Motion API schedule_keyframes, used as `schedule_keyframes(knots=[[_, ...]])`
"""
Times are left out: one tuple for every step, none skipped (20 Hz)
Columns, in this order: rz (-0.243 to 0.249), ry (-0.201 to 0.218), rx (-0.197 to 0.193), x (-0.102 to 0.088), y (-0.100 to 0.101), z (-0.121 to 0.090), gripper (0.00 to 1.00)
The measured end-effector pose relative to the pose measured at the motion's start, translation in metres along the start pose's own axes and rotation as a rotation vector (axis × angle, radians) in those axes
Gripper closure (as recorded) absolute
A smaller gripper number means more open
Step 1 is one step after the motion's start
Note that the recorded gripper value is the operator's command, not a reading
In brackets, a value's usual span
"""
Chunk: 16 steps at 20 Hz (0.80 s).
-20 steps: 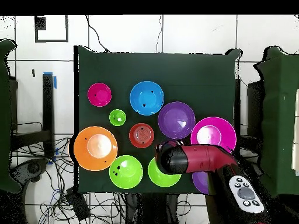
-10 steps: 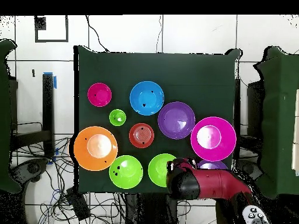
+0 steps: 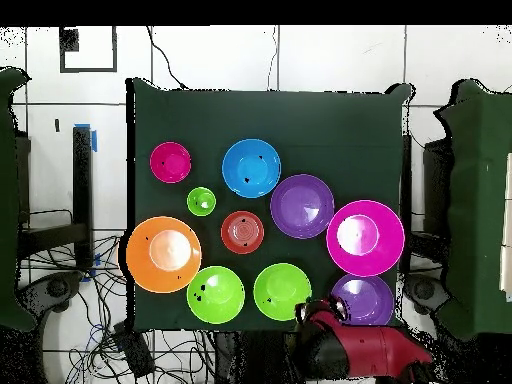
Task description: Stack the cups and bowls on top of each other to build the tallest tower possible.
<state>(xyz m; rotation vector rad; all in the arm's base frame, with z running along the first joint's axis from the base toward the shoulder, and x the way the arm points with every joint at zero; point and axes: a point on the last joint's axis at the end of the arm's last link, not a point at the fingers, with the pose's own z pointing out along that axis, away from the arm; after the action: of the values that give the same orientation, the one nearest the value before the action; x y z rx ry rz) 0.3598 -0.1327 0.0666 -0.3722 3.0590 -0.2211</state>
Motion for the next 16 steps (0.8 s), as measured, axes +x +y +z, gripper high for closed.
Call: schedule_keyframes(knots=[[-0.001, -0.001, 0.002, 0.005, 0.0, 0.002, 0.0], [-0.004, -0.002, 0.003, 0.008, 0.001, 0.003, 0.0], [-0.005, -0.004, 0.005, 0.012, 0.001, 0.004, 0.0], [-0.006, -0.007, 0.008, 0.016, 0.002, 0.006, 0.0], [-0.006, -0.007, 0.009, 0.017, 0.002, 0.006, 0.0], [-0.006, -0.008, 0.01, 0.019, 0.003, 0.007, 0.0], [-0.006, -0.008, 0.011, 0.02, 0.003, 0.007, 0.0], [-0.007, -0.008, 0.01, 0.021, 0.004, 0.008, 0.0], [-0.008, -0.004, 0.008, 0.023, 0.006, 0.009, 0.0], [-0.008, 0.001, 0.003, 0.025, 0.008, 0.011, 0.0], [-0.008, 0.005, 0.001, 0.026, 0.009, 0.012, 0.0], [-0.008, 0.009, -0.002, 0.027, 0.009, 0.013, 0.0], [-0.007, 0.013, -0.005, 0.029, 0.01, 0.014, 0.0], [-0.007, 0.016, -0.007, 0.03, 0.011, 0.015, 0.0], [-0.006, 0.018, -0.009, 0.03, 0.011, 0.015, 0.0], [-0.006, 0.019, -0.01, 0.031, 0.012, 0.015, 0.0]])
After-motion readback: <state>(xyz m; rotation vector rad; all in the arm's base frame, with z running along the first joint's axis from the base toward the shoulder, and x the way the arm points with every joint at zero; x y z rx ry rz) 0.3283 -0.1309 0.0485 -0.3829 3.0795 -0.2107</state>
